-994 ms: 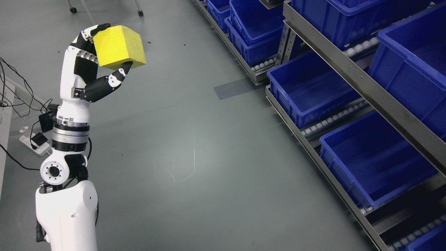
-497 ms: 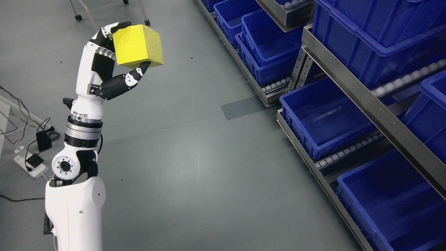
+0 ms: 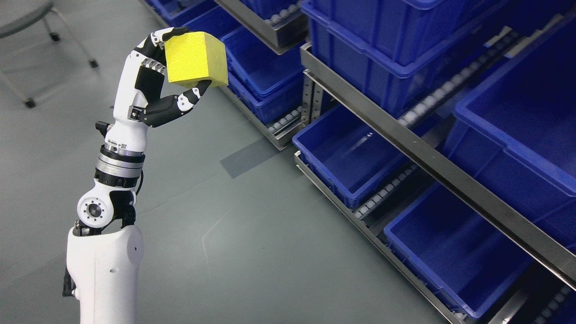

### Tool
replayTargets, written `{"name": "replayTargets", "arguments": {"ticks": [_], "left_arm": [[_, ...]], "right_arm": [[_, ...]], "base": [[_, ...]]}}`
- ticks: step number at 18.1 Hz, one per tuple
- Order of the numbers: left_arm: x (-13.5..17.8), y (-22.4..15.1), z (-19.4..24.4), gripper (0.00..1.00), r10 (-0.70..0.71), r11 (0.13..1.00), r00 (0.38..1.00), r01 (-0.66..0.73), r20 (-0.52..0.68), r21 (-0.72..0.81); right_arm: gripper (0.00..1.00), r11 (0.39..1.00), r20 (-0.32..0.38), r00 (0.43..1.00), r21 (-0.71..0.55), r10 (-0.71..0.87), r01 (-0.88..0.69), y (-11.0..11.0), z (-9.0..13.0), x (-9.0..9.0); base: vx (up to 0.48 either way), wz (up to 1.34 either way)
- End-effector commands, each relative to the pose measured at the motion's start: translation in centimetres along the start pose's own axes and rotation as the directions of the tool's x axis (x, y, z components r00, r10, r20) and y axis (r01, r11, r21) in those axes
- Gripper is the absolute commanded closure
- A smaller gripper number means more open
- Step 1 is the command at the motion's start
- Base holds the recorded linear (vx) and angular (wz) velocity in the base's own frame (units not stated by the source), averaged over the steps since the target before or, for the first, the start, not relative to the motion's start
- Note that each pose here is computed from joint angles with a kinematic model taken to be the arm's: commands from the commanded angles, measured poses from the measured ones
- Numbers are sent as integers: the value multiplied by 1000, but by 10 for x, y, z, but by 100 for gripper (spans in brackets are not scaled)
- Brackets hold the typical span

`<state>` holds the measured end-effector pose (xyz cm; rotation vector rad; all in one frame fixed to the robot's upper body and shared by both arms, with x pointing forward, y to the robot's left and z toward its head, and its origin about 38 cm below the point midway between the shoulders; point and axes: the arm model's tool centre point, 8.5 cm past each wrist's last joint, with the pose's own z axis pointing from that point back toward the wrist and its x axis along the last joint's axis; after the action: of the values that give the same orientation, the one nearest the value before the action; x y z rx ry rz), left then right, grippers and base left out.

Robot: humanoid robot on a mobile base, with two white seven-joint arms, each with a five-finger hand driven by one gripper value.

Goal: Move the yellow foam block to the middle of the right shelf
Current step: 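Carry the held cube in the left hand while turning toward the bin shelf, then lower the held cube into the middle-shelf blue bin with the left hand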

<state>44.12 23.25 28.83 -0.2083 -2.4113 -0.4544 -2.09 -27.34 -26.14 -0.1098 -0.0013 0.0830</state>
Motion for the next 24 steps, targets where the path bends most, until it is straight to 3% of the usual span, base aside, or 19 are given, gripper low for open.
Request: {"name": "replayTargets", "arguments": {"ticks": [1,13,16,20,22,24], "left_arm": [[5,-18,-9,95,3,997,1000,-1,25,-74],[51,-66,-33,94,31,977,984,7,173,-213],[61,-73,-58,94,47,969,982,0,182,-246],[58,-76,-111,94,96,969,992,-113,-86,-222],[39,-82,-121,94,111,961,940,-184,-324,-205],[20,-85,-123,94,109,957,898,-212,-426,-200]], "right_arm": [[0,1000,17,1000,-16,8,-8,-11,-1,5],[0,1000,15,1000,-16,8,-8,-11,-1,5],[0,1000,17,1000,-17,8,-8,-11,-1,5],[0,1000,17,1000,-17,8,-8,-11,-1,5],[0,1000,17,1000,-16,10,-9,-11,-1,5],[0,1000,17,1000,-17,8,-8,-11,-1,5]], "base": [[199,-731],[100,-761],[78,-593],[56,-319],[23,-156],[14,-66]]}}
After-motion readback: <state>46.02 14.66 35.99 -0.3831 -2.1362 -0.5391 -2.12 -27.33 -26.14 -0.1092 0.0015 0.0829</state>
